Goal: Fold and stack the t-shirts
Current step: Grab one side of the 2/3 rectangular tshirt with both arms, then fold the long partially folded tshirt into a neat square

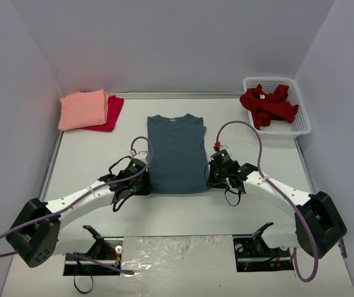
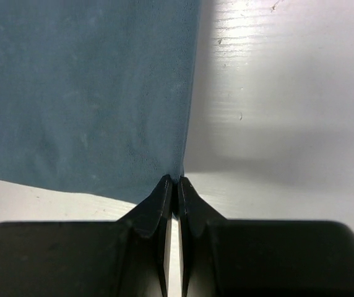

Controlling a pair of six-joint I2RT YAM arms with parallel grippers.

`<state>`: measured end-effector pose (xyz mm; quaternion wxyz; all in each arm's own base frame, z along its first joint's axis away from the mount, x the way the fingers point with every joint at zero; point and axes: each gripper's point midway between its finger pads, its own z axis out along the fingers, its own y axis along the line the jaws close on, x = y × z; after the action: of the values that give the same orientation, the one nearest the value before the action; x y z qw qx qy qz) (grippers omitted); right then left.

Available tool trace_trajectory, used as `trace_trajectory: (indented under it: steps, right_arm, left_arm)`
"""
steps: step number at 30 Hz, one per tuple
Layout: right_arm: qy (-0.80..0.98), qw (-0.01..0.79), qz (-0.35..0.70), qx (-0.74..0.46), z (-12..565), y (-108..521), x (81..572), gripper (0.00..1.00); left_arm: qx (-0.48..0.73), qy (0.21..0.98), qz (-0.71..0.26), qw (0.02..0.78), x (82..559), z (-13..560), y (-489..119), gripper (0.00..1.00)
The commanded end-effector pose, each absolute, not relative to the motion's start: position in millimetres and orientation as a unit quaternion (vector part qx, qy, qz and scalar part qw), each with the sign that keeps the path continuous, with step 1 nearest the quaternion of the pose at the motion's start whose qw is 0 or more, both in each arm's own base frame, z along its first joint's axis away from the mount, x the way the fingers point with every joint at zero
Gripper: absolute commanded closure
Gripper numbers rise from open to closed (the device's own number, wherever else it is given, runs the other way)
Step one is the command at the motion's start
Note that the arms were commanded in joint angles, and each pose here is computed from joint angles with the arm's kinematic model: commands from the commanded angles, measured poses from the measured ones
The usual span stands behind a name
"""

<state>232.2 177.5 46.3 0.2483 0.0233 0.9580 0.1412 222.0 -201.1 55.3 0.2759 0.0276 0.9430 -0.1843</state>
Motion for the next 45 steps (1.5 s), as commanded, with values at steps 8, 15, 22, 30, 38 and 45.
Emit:
trace_trajectory:
  steps: [8,15,22,30,38,45]
  right_arm:
    - [0.95,0.285,0.122,0.043,82,167,228,1.0]
    - [0.944,0.302,0.124,0.041,103,173,227,1.0]
    - [0.934,0.329,0.134,0.038,135,179,227,1.0]
    - [0.926,0.351,0.133,0.033,159,184,234,1.0]
    - [0.921,0.365,0.135,0.029,179,190,243,1.0]
    - [0.919,0.372,0.128,0.024,187,193,249,1.0]
  left_arm:
    - [0.006,0.925,-0.209,0.317,217,111,-197,0.98]
    - [0.003,0.92,-0.199,0.339,213,136,-185,0.98]
    - [0.004,0.914,-0.2,0.354,211,157,-181,0.98]
    - [0.005,0.906,-0.193,0.377,215,181,-175,0.98]
    - [0.008,0.901,-0.19,0.389,220,197,-176,0.98]
    - [0.011,0.899,-0.187,0.395,225,205,-178,0.98]
